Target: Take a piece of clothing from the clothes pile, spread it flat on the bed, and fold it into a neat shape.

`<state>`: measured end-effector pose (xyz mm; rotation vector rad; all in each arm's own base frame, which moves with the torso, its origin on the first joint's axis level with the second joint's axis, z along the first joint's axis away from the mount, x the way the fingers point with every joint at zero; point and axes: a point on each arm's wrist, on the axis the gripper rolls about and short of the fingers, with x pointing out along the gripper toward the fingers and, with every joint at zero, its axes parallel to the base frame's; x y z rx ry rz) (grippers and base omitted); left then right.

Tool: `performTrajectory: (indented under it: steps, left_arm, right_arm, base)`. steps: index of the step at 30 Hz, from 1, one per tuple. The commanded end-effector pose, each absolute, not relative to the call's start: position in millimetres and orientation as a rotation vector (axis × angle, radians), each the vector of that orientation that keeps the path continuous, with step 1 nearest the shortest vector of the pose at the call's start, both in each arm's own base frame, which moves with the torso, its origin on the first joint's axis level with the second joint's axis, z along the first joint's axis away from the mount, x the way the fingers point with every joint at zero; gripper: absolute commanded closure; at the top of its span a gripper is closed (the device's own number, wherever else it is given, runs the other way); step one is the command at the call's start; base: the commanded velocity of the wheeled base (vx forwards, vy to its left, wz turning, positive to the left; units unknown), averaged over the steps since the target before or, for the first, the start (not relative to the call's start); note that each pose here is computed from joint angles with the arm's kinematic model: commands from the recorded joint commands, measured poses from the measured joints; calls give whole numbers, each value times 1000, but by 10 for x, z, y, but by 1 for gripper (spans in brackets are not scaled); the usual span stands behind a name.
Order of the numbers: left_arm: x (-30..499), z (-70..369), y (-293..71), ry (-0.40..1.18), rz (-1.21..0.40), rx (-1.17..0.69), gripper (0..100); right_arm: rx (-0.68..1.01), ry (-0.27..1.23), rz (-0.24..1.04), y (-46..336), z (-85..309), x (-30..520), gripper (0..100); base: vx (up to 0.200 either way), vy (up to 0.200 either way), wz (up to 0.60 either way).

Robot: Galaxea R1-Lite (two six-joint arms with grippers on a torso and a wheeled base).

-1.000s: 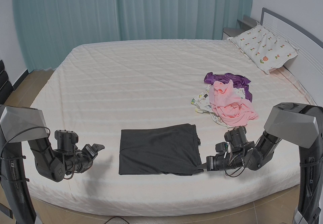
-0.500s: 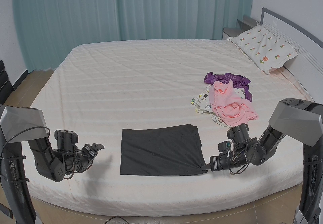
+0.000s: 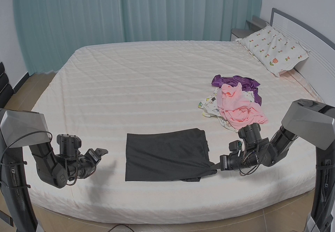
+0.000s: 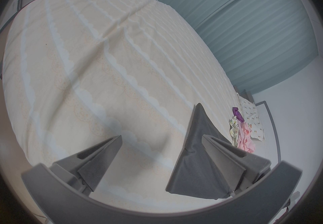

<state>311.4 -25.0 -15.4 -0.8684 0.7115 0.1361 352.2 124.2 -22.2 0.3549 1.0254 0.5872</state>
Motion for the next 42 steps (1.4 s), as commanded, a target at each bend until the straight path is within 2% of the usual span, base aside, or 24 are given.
performTrajectory:
  steps: [1, 8, 13, 17, 19, 22, 39, 40, 42]
  left_arm:
    - [3115, -159, -251, 713, 137, -869, 0]
    - [3119, -158, -251, 711, 136, -870, 0]
    - [3119, -153, -246, 709, 137, -871, 0]
    - [3123, -156, -246, 709, 137, -871, 0]
    - [3122, -156, -251, 711, 134, -870, 0]
    - [3122, -160, -251, 712, 134, -869, 0]
    - [3122, -160, -251, 711, 135, -868, 0]
    - [3122, -160, -251, 711, 135, -868, 0]
    - [3118, -162, -251, 713, 136, -867, 0]
  right_arm:
    - [340, 1041, 597, 1261, -238, 3467, 0]
    - [328, 1027, 604, 1251, -209, 3473, 0]
    - [391, 977, 578, 1260, -144, 3653, 0]
    - [497, 949, 489, 1332, -145, 3816, 0]
    - [550, 849, 375, 1446, -243, 4001, 0]
    - [590, 789, 326, 1525, -341, 4071, 0]
    - [687, 765, 323, 1656, -411, 4211, 0]
    - [687, 765, 323, 1656, -411, 4211, 100]
    - [695, 755, 316, 1657, -400, 4237, 100]
  base:
    - [0, 0, 0]
    - [0, 0, 0]
    - [0, 0, 0]
    - [150, 0, 0]
    - [200, 0, 0]
    - [200, 0, 0]
    - [12, 0, 0]
    - [0, 0, 0]
    - [0, 0, 0]
